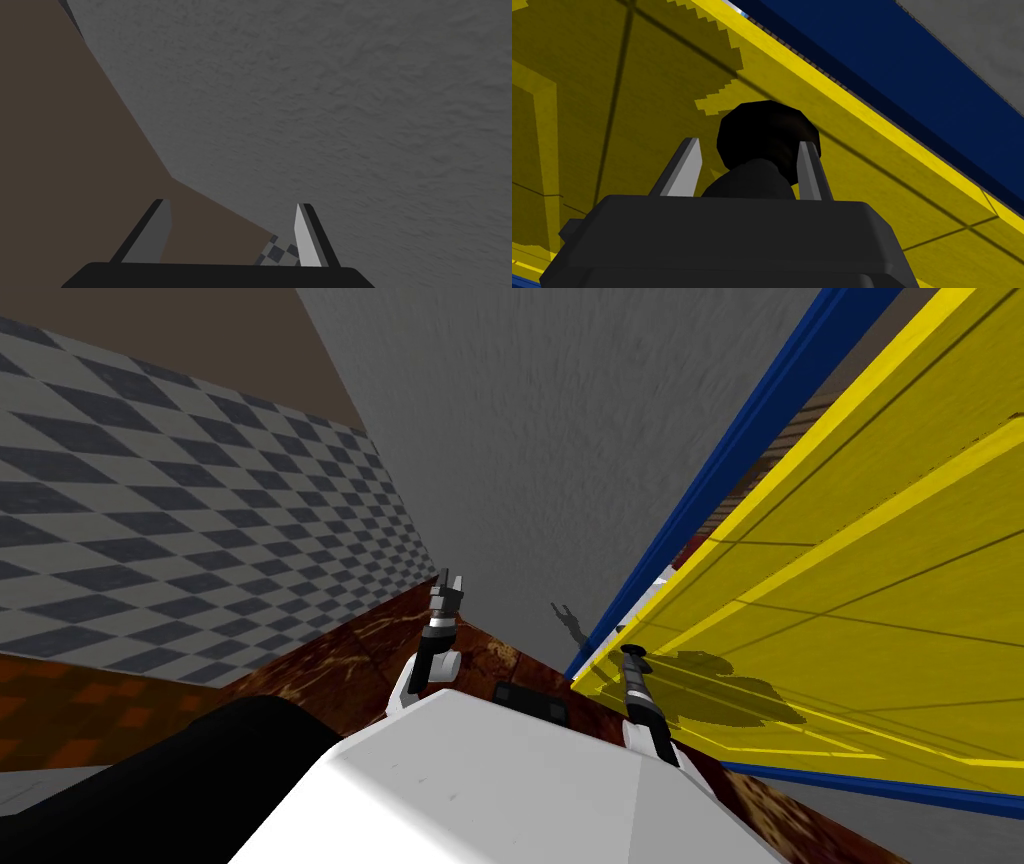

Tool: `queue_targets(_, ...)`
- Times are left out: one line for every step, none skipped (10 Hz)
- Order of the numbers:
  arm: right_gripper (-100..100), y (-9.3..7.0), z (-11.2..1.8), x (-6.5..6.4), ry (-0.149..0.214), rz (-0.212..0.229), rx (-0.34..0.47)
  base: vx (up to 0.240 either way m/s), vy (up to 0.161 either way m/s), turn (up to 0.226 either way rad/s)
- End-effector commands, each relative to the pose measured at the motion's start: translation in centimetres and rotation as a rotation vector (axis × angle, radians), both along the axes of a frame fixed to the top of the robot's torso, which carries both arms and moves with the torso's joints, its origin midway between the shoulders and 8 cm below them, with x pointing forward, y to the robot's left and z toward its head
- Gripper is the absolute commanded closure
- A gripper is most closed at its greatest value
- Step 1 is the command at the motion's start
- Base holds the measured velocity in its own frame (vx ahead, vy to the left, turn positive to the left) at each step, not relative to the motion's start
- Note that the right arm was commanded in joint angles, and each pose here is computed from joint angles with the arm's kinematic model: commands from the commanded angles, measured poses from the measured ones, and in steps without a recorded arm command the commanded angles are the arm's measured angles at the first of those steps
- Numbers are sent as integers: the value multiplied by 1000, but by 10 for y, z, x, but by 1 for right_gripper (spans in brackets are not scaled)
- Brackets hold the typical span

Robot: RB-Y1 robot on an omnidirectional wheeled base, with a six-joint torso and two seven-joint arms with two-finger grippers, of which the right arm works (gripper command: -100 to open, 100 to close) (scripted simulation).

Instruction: Pull the door open

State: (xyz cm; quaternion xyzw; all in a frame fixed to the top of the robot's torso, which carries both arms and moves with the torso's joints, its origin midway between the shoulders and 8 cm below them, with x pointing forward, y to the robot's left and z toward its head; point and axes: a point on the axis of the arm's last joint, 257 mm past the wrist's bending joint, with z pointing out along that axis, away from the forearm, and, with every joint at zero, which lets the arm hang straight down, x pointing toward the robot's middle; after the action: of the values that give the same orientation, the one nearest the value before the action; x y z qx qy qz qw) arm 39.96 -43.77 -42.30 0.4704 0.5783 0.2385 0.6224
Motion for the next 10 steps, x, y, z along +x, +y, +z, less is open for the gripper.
queue_targets(100,-12,0,-5,-14,-25,47,-54,-19,66)
queue_targets(100,-12,1,-4,-27,-29,77,-61,-25,72)
queue_targets(100,-12,1,-4,-30,-30,85,-45,-11,33)
queue_targets(100,-12,2,-4,-45,-33,119,-38,-9,35)
queue_targets(100,-12,3,-3,-59,-37,151,-64,-25,79)
queue_targets(100,-12,3,-3,-63,-38,160,-44,-19,44)
queue_targets(100,-12,4,-2,-80,-42,200,-36,-15,59)
queue_targets(100,-11,5,-2,-94,-45,230,-63,-36,86)
queue_targets(100,-11,5,-2,-98,-47,243,-48,-24,53)
queue_targets(100,-11,6,-1,-116,-51,283,-49,-11,43)
